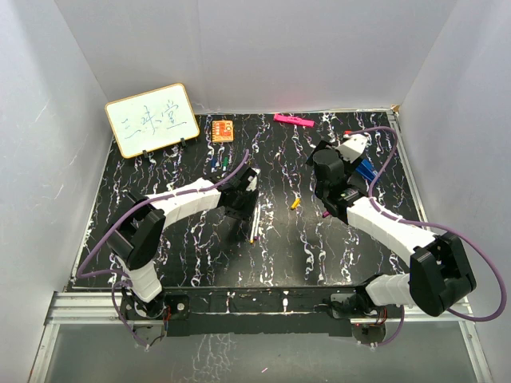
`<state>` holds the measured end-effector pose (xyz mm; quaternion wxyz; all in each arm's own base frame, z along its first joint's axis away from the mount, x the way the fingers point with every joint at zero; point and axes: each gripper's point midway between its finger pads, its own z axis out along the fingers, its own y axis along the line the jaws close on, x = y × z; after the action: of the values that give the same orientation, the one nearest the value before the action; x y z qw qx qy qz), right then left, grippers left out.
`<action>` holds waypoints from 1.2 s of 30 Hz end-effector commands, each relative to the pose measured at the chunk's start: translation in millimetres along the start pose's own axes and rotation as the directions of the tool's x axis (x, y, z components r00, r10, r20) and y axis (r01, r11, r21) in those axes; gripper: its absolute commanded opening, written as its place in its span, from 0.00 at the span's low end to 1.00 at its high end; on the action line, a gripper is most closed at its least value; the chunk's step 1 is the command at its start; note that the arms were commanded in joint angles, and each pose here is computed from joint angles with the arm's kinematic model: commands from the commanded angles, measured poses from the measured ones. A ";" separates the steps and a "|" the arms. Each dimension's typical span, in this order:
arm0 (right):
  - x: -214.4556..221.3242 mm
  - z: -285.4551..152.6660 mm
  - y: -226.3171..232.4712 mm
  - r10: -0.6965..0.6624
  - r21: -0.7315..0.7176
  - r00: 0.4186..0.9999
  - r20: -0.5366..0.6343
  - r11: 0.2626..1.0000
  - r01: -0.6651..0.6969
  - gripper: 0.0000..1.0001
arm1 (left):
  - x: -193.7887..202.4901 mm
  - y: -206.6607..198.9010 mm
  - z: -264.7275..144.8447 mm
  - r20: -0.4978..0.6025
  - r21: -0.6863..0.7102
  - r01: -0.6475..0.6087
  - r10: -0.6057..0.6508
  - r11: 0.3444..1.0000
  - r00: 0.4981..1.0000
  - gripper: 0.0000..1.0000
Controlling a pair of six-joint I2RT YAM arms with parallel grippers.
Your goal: Insert the pens into the pen caps
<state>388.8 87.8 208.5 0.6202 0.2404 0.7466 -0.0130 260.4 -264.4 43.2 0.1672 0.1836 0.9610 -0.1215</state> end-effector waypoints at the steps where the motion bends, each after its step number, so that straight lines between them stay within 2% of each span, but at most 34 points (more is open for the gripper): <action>1: -3.7 -6.1 4.5 0.041 -0.034 0.999 -0.006 0.999 -0.041 0.69 | -9.1 -9.3 -8.5 0.048 -0.004 0.009 -0.008 1.000 0.999 0.38; 12: 5.1 -3.8 8.3 0.027 -0.049 0.999 -0.031 0.998 -0.028 0.70 | -7.2 -14.6 11.4 0.036 -0.035 0.010 -0.009 0.999 0.999 0.38; 36: 10.7 -3.2 14.6 0.028 -0.076 0.998 -0.056 0.997 -0.032 0.70 | 1.8 -11.6 22.3 -0.001 -0.055 0.001 -0.001 0.998 1.000 0.39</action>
<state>385.4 102.5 191.9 0.5980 0.2186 0.7709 0.0184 259.1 -274.9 20.5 0.1717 0.1762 0.9649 -0.0924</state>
